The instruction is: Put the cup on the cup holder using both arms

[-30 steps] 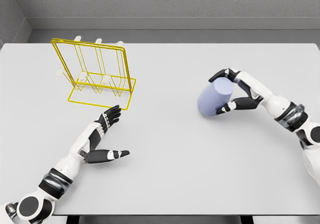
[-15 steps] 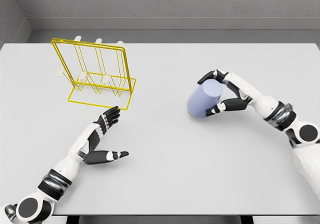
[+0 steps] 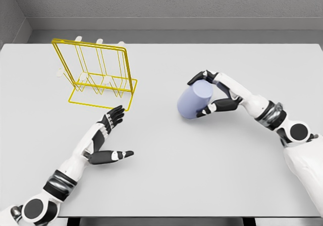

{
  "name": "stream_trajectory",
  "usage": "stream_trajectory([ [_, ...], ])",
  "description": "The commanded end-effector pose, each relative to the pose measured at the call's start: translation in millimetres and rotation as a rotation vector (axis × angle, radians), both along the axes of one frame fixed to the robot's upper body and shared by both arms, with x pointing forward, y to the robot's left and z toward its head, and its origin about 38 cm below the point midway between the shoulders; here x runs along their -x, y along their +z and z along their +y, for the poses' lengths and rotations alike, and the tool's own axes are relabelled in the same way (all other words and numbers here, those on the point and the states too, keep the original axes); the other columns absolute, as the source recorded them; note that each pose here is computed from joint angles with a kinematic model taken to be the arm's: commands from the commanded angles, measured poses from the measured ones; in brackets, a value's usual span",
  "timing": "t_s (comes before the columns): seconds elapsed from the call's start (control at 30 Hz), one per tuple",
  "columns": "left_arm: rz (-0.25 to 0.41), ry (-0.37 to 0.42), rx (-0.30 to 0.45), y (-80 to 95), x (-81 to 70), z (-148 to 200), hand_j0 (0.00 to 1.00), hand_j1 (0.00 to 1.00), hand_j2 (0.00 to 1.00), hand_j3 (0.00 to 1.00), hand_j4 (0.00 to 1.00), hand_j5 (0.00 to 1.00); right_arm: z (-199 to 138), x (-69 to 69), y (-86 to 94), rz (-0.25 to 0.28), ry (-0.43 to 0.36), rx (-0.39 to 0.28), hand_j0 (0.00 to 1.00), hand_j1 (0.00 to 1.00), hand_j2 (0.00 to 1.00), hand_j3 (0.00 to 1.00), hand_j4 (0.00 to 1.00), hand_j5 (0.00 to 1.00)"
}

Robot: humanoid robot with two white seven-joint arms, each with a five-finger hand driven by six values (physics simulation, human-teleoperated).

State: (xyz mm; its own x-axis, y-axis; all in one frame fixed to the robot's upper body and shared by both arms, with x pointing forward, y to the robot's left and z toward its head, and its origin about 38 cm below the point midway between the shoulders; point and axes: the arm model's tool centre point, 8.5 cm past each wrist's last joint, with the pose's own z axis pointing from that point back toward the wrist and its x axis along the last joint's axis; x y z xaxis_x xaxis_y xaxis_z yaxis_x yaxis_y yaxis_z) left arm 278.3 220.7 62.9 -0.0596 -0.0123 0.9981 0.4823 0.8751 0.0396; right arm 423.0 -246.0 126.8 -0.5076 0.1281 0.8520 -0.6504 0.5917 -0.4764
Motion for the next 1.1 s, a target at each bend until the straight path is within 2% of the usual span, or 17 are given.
stream_trajectory([
  [0.0,-0.002,0.000,0.007,0.1,0.1,-2,1.00,1.00,1.00,1.00,1.00,1.00,4,0.1,-0.6,0.005,0.004,-0.016,0.43,0.43,0.43,0.43,0.43,0.43],
  [0.53,0.001,0.001,0.031,-0.2,0.3,-10,1.00,1.00,1.00,1.00,1.00,1.00,22,3.5,-8.0,0.023,0.037,-0.031,0.43,0.43,0.43,0.43,0.43,0.43],
  [1.07,0.012,0.002,0.039,-3.0,3.5,-11,1.00,1.00,1.00,1.00,1.00,1.00,23,6.7,-19.8,0.054,0.038,-0.024,0.43,0.43,0.43,0.43,0.43,0.43],
])
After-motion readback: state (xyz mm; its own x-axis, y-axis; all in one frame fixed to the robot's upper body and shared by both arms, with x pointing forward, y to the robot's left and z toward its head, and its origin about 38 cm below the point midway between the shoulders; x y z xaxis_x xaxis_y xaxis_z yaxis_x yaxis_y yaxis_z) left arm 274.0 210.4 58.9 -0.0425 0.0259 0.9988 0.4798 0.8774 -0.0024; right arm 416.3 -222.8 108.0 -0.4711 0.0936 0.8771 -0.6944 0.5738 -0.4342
